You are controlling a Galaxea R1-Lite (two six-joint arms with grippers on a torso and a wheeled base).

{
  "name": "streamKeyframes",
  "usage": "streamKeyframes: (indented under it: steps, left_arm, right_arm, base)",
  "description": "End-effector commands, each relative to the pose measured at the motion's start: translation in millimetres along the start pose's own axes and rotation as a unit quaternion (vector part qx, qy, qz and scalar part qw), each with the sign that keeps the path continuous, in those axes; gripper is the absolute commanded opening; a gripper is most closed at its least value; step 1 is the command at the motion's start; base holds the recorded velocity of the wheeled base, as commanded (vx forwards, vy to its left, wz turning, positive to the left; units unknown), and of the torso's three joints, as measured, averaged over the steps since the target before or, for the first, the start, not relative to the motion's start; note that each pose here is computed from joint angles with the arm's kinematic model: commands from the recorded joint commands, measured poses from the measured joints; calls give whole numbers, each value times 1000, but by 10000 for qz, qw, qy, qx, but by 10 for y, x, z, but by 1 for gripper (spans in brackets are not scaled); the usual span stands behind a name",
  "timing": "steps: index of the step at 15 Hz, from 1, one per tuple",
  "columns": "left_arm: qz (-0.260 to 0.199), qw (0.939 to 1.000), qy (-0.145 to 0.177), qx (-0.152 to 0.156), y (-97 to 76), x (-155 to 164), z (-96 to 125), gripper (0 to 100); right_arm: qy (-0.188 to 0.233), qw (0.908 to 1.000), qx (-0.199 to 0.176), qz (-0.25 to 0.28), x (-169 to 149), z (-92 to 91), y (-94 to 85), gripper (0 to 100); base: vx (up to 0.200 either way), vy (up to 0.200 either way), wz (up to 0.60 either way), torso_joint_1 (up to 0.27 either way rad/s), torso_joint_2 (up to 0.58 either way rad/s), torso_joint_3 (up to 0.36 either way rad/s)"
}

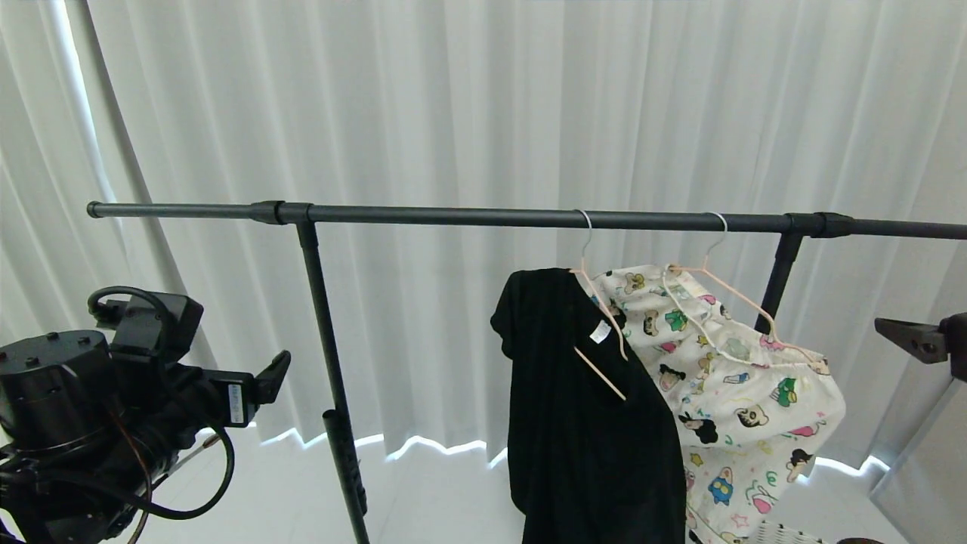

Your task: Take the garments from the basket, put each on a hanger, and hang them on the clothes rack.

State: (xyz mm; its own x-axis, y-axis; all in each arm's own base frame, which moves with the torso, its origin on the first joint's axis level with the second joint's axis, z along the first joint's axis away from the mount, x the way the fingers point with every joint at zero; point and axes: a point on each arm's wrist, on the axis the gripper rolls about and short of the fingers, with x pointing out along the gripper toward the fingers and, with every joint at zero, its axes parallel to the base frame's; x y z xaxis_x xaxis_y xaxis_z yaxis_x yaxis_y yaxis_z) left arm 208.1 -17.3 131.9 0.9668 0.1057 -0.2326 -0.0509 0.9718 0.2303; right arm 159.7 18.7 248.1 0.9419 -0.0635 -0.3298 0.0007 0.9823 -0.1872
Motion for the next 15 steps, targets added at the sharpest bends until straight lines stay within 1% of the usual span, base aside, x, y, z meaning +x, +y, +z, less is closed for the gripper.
streamKeyframes:
  steps: [1, 9, 12, 15]
  left_arm:
    - [7, 10000, -2, -1, 3, -1, 1, 100]
    - [-2, 10000, 4, 2, 1, -17, -7, 100]
    - [-25, 9999, 83, 52, -5, -49, -60, 100]
    - [-19, 10000, 53, 46, -3, -54, -55, 100]
  right_arm:
    - [44, 10000, -15, -16, 15, -19, -2, 100]
    - [106, 9996, -72, -232, 28, -38, -74, 100]
    - [108, 9996, -69, -239, 25, -42, -76, 100]
    - [109, 9996, -66, -246, 25, -42, -79, 100]
  base:
    - [-200, 0, 0, 2, 2, 2]
    - [-200, 0, 0, 2, 2, 2]
    - [-200, 0, 0, 2, 5, 4]
    - [-200, 0, 0, -1, 2, 1]
